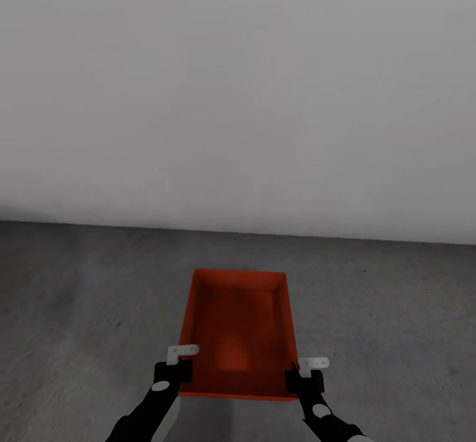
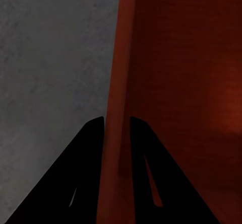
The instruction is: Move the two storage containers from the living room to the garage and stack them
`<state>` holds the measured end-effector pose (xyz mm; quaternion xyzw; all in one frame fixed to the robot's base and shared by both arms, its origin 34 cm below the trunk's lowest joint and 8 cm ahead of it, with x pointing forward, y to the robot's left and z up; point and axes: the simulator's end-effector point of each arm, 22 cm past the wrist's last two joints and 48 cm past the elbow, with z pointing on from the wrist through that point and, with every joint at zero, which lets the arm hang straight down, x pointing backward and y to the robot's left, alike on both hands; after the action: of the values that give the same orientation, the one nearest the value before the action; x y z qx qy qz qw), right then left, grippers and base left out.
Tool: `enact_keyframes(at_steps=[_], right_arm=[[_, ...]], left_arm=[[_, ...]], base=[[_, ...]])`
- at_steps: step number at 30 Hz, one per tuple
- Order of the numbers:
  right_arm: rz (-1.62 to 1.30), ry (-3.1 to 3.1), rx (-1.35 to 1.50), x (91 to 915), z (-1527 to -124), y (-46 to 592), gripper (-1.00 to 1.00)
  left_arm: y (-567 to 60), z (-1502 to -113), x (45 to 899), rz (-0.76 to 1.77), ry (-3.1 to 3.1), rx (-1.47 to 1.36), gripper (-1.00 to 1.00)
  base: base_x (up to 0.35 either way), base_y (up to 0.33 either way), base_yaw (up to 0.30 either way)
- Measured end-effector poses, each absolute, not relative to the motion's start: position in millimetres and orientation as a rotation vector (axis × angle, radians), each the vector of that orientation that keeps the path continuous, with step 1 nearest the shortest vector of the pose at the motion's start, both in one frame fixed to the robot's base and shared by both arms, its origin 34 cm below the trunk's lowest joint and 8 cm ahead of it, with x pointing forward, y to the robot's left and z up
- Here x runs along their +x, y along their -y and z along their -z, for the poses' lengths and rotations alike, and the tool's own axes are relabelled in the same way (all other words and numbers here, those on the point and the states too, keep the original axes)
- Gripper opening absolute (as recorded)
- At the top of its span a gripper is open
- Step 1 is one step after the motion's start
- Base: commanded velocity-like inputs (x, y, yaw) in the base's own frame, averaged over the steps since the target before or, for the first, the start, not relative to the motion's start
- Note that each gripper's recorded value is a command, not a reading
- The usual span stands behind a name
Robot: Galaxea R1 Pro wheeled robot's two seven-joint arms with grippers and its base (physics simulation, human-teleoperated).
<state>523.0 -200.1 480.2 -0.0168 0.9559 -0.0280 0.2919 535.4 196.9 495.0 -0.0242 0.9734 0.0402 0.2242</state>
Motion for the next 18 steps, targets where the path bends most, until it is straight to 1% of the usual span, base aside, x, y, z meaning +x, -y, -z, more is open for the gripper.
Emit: enact_keyframes(at_steps=[18], right_arm=[[0.073, -2.548, -0.048, 523.2, -451.4, 200.7, -1.00]], left_arm=[[-196.3, -466.4, 535.1, -0.111, -2.687, -0.068, -1.00]], base=[[0.000, 0.000, 0.000]])
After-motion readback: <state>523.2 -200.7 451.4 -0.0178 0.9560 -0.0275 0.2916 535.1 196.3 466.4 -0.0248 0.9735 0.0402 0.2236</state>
